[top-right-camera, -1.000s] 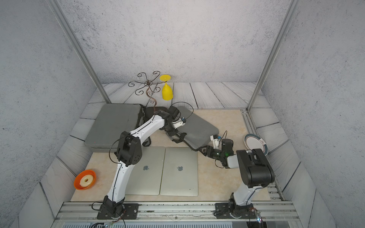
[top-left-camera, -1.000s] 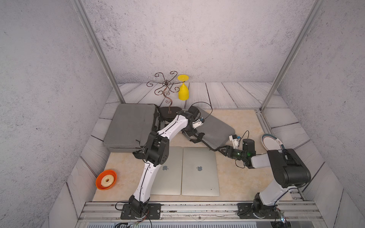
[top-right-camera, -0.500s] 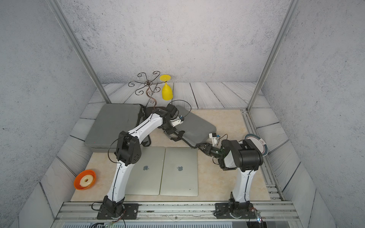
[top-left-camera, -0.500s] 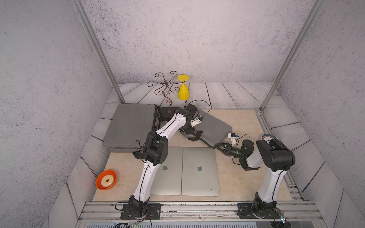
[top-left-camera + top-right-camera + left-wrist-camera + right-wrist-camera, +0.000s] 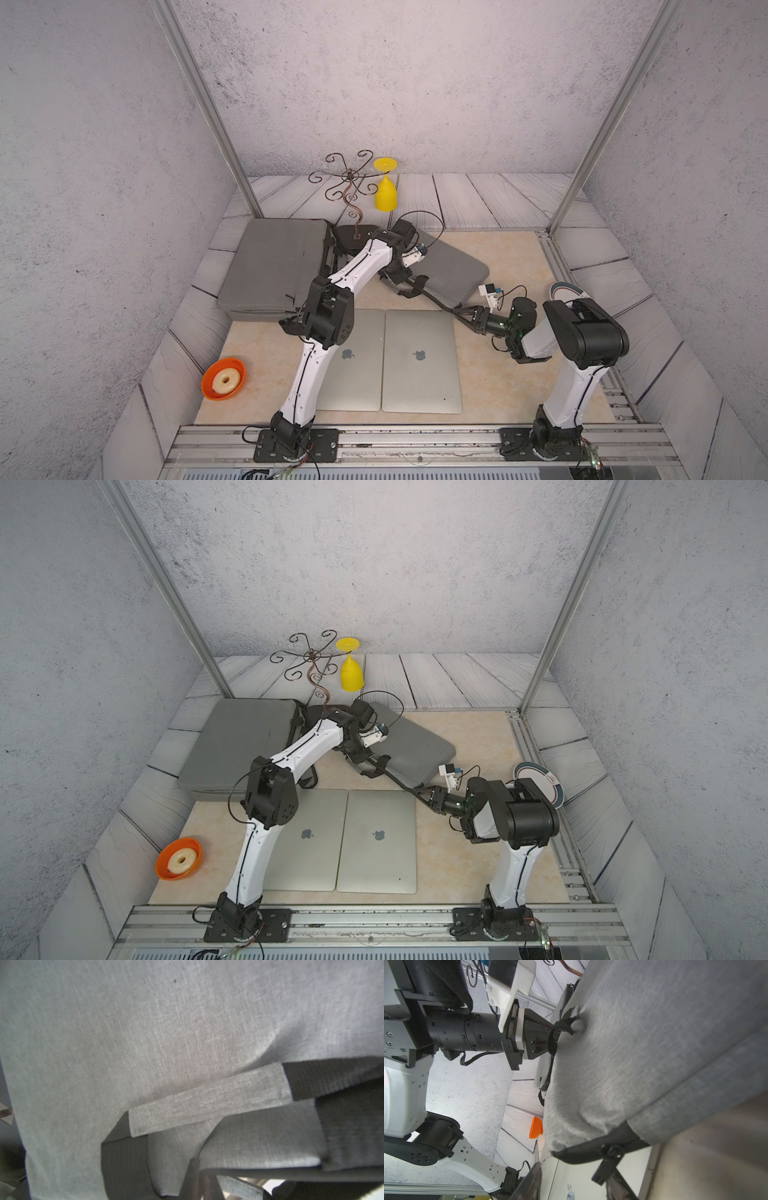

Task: Open the zippered laptop bag and take out the laptop
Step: Unzip the zipper on the zippered laptop bag.

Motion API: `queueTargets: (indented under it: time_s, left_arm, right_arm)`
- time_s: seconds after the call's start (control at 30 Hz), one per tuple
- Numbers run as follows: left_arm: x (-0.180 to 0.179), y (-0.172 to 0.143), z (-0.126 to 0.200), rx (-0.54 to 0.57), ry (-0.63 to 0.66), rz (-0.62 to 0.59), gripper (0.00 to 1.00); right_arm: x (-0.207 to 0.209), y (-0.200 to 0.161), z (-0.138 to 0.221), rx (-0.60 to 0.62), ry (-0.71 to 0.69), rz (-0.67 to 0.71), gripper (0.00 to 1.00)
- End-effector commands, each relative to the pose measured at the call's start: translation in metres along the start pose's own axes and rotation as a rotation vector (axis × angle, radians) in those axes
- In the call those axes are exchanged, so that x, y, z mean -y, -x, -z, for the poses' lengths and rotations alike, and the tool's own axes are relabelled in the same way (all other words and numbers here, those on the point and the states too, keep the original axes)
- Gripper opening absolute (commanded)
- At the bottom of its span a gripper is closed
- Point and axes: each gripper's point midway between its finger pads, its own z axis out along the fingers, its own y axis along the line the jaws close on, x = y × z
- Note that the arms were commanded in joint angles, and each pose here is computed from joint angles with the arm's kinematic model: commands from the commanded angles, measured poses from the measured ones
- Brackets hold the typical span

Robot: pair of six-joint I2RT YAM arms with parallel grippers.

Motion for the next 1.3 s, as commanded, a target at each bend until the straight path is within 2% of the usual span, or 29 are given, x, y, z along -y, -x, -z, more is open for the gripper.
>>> queueTargets:
  time_s: [0.0, 0.33, 0.53, 0.7, 1.0, 1.13, 1.27]
  left_arm:
    - [-0.006, 0.009, 0.005, 0.032, 0.014, 0.012, 0.00]
    - [-0.007, 0.010, 0.007, 0.041, 0.012, 0.013, 0.00]
    - [-0.006, 0.010, 0.008, 0.042, 0.008, 0.019, 0.00]
    - [-0.006, 0.009, 0.007, 0.039, 0.005, 0.025, 0.00]
    - [-0.006, 0.011, 0.007, 0.048, 0.005, 0.041, 0.00]
    - [-0.008, 0.013, 0.005, 0.049, 0.014, 0.066, 0.00]
    - [-0.007, 0.014, 0.002, 0.042, 0.021, 0.097, 0.00]
  right_arm:
    - [-0.009, 0.005, 0.005, 0.007, 0.009, 0.042, 0.47]
    - [-0.006, 0.013, 0.006, 0.011, -0.013, 0.043, 0.42]
    - [0.001, 0.014, 0.003, 0.005, -0.017, 0.028, 0.31]
    - [0.004, 0.017, 0.001, 0.006, -0.023, 0.029, 0.16]
    - [0.007, 0.018, 0.001, 0.001, -0.043, 0.041, 0.03]
    - [0.007, 0.011, 0.002, -0.023, -0.082, 0.073, 0.02]
    - [0.006, 0.001, 0.009, -0.046, -0.183, 0.178, 0.01]
